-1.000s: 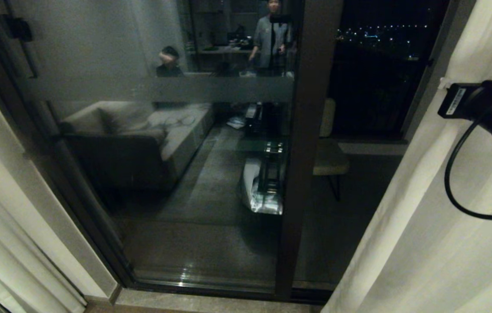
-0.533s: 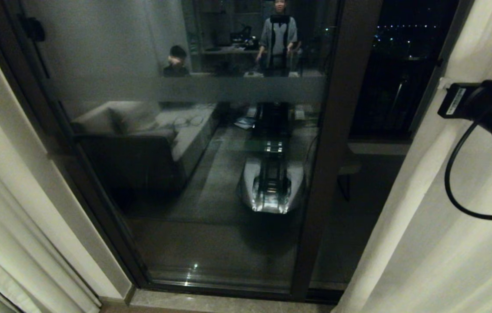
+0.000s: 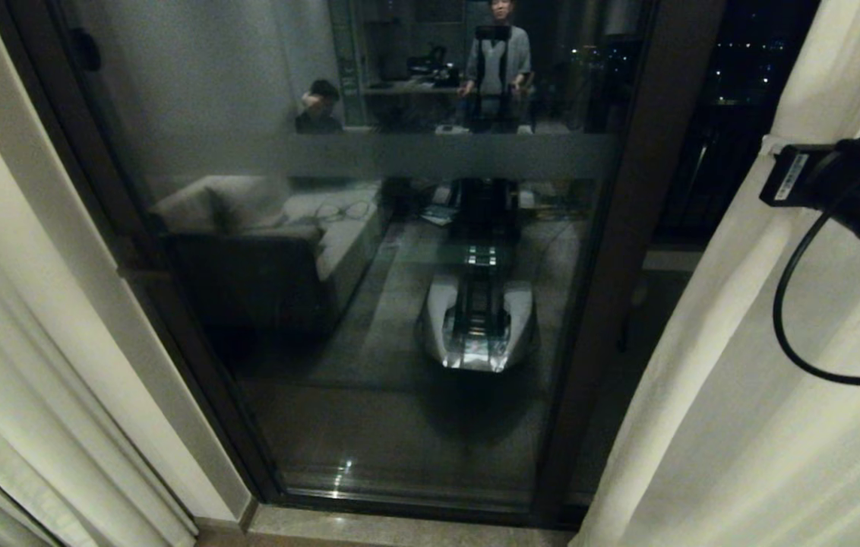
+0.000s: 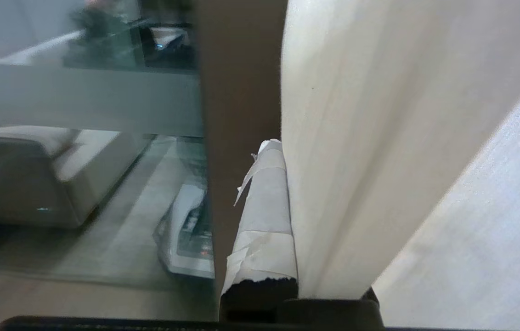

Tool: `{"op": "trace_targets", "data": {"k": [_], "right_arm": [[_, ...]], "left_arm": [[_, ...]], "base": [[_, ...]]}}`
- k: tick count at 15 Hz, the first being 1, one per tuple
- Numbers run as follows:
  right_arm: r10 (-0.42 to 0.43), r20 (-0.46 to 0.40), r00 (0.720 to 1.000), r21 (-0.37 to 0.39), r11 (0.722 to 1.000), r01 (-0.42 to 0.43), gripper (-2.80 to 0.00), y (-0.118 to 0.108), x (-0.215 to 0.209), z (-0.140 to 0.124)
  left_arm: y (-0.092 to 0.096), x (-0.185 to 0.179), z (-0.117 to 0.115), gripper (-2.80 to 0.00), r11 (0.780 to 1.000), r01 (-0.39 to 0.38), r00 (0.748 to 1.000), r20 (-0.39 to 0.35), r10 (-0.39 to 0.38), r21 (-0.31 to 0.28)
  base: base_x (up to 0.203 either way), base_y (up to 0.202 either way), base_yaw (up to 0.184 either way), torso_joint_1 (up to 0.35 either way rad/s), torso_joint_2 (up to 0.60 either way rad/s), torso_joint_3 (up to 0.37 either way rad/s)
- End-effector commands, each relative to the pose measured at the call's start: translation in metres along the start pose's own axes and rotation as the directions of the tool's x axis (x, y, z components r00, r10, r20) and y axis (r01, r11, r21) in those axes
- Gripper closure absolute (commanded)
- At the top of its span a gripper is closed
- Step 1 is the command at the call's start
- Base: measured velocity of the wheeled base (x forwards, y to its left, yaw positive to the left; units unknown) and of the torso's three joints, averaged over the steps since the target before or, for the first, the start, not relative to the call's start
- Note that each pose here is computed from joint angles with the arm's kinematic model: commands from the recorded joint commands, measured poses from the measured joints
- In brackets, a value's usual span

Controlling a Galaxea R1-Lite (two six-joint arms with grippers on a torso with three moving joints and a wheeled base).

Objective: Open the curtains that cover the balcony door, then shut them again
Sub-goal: Close the inner curtains on both sides

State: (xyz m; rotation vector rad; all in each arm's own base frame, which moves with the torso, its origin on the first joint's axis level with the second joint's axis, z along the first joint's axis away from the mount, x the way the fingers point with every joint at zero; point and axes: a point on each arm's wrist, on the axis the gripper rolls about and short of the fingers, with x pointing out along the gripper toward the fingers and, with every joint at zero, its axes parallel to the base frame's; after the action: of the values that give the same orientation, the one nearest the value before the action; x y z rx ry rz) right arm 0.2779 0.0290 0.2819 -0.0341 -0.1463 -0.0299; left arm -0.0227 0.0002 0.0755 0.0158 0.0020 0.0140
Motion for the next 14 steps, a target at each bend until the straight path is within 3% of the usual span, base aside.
{"op": "trace_targets", "data": {"k": [1, 7, 11, 14], "right_arm": [[0.000, 0.007, 1.000, 0.001, 1.000, 0.000, 0.00, 0.001, 0.002, 0.001], [0.010, 0.036, 0.999, 0.006, 1.000, -0.010, 0.00, 0.006, 0.020, 0.008], [0.062, 0.064, 0.996, 0.020, 0.998, -0.064, 0.00, 0.036, 0.025, 0.017], [0.111, 0.063, 0.992, -0.015, 0.994, -0.110, 0.00, 0.059, 0.024, 0.015]], "left_arm": [[0.000, 0.000, 0.000, 0.00, 1.000, -0.001, 1.000, 0.000, 0.001, -0.002], [0.000, 0.000, 0.000, 0.00, 1.000, -0.001, 1.000, 0.000, 0.001, -0.002], [0.000, 0.000, 0.000, 0.00, 1.000, -0.001, 1.000, 0.000, 0.001, -0.002], [0.000, 0.000, 0.000, 0.00, 1.000, 0.000, 1.000, 0.000, 0.000, -0.002]], "base": [[0.000, 0.000, 0.000, 0.000, 0.00, 0.000], [0.000, 0.000, 0.000, 0.000, 0.00, 0.000], [0.000, 0.000, 0.000, 0.000, 0.00, 0.000], [0.000, 0.000, 0.000, 0.000, 0.00, 0.000]]}}
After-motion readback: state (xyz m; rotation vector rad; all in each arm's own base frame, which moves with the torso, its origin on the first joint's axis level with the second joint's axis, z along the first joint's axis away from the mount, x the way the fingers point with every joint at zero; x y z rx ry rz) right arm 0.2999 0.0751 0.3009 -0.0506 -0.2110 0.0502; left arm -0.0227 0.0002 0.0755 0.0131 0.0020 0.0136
